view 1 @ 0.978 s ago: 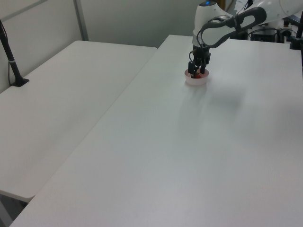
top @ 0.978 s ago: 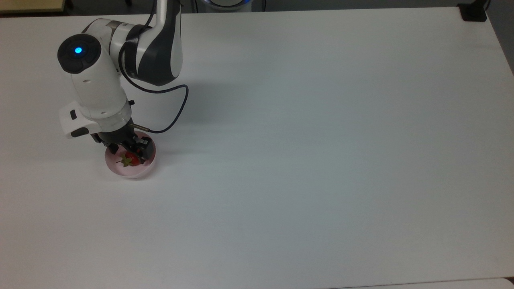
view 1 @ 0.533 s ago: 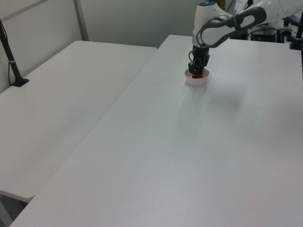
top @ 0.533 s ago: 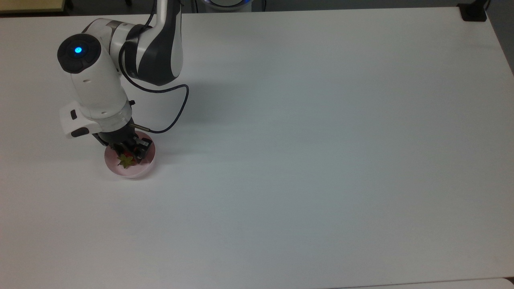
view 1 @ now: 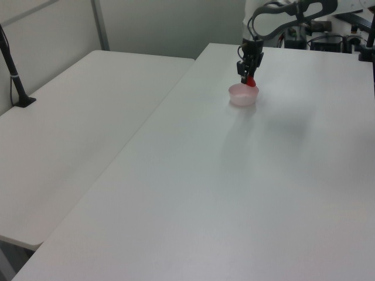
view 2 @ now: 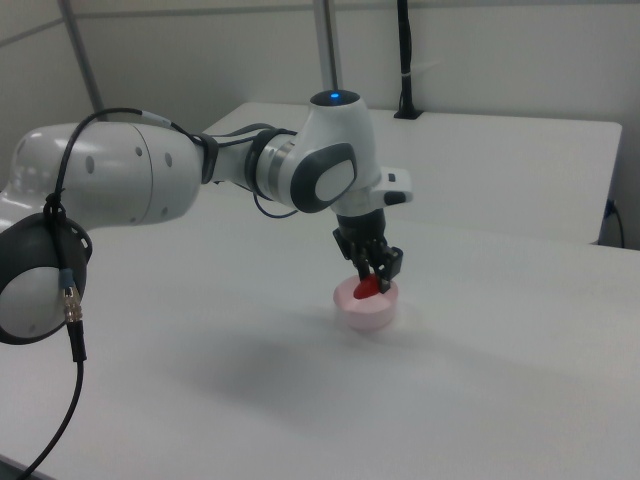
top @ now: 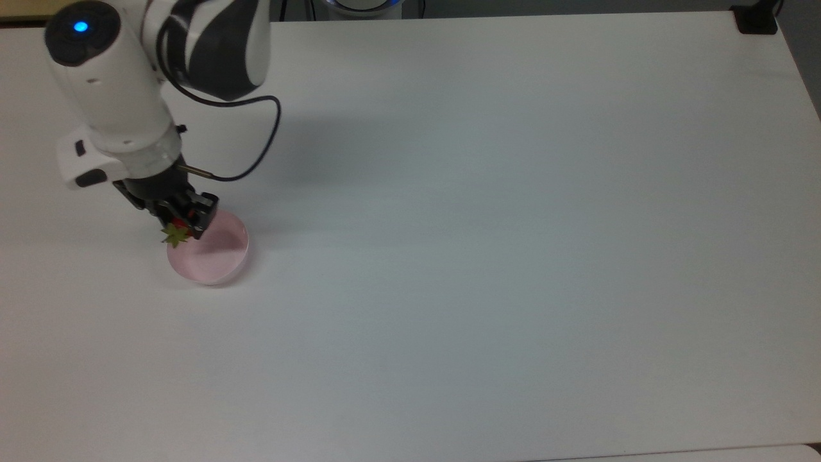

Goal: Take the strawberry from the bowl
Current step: 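Lift the strawberry out of the bowl and carry it beside the bowl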

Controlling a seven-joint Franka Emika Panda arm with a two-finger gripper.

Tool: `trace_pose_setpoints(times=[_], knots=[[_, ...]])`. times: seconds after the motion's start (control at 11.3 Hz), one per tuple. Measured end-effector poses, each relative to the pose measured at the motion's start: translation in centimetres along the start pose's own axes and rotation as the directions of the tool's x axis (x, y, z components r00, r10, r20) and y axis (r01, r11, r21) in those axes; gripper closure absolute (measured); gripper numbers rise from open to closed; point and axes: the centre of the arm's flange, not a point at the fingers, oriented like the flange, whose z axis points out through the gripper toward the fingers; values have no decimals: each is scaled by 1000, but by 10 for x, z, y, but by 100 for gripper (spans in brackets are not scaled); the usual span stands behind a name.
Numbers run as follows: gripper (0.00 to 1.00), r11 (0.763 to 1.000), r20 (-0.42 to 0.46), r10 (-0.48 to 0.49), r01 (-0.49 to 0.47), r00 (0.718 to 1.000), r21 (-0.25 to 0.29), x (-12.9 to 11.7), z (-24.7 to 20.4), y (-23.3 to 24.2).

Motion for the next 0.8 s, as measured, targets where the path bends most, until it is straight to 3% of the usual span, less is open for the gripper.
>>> trace_pose_setpoints(times=[0.18,0.44,0.8], knots=[[55,996,2,-82,83,997,-14,0,0,43],[55,971,18,-238,238,971,-28,-7,5,116],[55,921,8,-364,361,931,-147,-6,42,168]])
